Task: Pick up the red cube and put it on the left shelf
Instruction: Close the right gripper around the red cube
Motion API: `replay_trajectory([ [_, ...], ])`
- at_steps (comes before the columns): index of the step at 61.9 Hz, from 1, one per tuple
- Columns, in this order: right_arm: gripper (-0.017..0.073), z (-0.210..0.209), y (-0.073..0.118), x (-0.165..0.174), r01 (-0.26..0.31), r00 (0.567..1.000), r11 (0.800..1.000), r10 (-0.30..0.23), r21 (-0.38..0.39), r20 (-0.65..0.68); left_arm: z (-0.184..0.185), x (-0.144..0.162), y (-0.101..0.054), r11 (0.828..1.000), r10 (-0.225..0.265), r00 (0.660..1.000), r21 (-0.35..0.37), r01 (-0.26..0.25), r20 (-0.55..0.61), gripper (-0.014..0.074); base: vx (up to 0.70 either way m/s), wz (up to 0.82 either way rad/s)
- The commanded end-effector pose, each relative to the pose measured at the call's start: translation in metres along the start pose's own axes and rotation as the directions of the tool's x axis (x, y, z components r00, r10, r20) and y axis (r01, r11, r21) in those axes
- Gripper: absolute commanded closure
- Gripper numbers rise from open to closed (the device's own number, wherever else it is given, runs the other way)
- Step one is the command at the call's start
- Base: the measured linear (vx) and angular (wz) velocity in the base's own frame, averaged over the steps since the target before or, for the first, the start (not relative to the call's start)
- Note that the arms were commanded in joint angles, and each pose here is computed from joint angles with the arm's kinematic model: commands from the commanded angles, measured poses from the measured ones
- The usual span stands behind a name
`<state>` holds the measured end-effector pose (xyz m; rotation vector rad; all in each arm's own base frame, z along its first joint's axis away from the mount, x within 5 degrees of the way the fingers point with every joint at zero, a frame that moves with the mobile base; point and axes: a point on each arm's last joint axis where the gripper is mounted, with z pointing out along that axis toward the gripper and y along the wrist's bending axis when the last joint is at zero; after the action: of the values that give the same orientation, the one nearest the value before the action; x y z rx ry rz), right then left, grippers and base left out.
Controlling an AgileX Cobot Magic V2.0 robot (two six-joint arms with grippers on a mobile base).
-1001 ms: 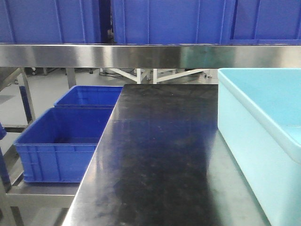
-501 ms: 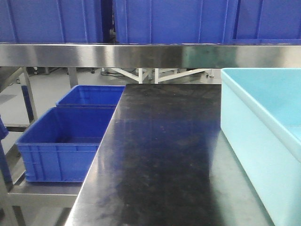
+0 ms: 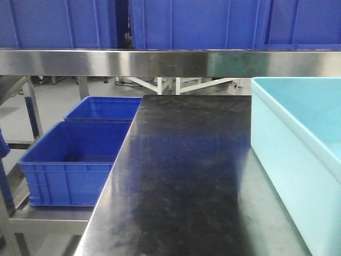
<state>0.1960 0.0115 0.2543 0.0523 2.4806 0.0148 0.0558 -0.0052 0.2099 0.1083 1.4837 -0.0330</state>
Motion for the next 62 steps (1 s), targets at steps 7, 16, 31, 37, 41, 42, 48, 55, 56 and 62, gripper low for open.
replay_trajectory([
  [7, -0.0010, 0.003, 0.000, -0.012, 0.004, 0.999, 1.000, -0.004, -0.001, 0.040, 0.001, 0.000, 0.001, 1.000, -0.010, 0.998, -0.014, 0.010, 0.055, 0.0488, 0.00, 0.00],
  [16, -0.0010, 0.009, 0.000, -0.011, 0.009, 1.000, 1.000, -0.009, 0.004, 0.018, 0.001, 0.000, 0.001, 1.000, -0.010, 0.998, -0.014, 0.010, 0.055, 0.0488, 0.00, 0.00],
  [31, -0.0010, 0.012, -0.002, -0.011, 0.053, 0.999, 0.998, -0.053, 0.031, 0.007, 0.001, 0.000, 0.001, 1.000, -0.010, 0.998, -0.014, 0.010, 0.055, 0.0488, 0.00, 0.00],
  [37, -0.0010, 0.012, -0.002, -0.011, 0.064, 0.998, 0.997, -0.064, 0.038, 0.008, 0.001, 0.000, 0.001, 1.000, -0.010, 0.998, -0.014, 0.010, 0.055, 0.0488, 0.00, 0.00],
  [41, -0.0010, 0.012, -0.002, -0.011, 0.064, 0.998, 0.997, -0.064, 0.038, 0.008, 0.001, 0.000, 0.001, 1.000, -0.010, 0.998, -0.014, 0.010, 0.055, 0.0488, 0.00, 0.00],
  [42, -0.0010, 0.012, -0.002, -0.011, 0.064, 0.998, 0.997, -0.064, 0.038, 0.008, 0.001, 0.000, 0.001, 1.000, -0.010, 0.998, -0.014, 0.010, 0.055, 0.0488, 0.00, 0.00],
  [48, -0.0010, 0.012, -0.002, -0.011, 0.064, 0.998, 0.997, -0.064, 0.038, 0.006, 0.001, 0.000, 0.001, 1.000, -0.010, 0.998, -0.014, 0.010, 0.055, 0.0488, 0.00, 0.00],
  [55, -0.0010, 0.013, -0.002, -0.011, 0.064, 0.998, 0.997, -0.064, 0.038, 0.002, 0.001, 0.000, 0.001, 1.000, -0.010, 0.998, -0.014, 0.010, 0.055, 0.0488, 0.00, 0.00],
  [56, -0.0010, 0.013, -0.002, -0.011, 0.064, 0.998, 0.997, -0.064, 0.038, 0.004, 0.001, 0.000, 0.001, 1.000, -0.010, 0.998, -0.014, 0.010, 0.055, 0.0488, 0.00, 0.00],
  [62, -0.0010, 0.013, -0.003, -0.011, 0.062, 0.998, 0.997, -0.062, 0.041, 0.004, 0.001, 0.000, 0.001, 1.000, -0.010, 0.998, -0.014, 0.010, 0.055, 0.0488, 0.00, 0.00],
])
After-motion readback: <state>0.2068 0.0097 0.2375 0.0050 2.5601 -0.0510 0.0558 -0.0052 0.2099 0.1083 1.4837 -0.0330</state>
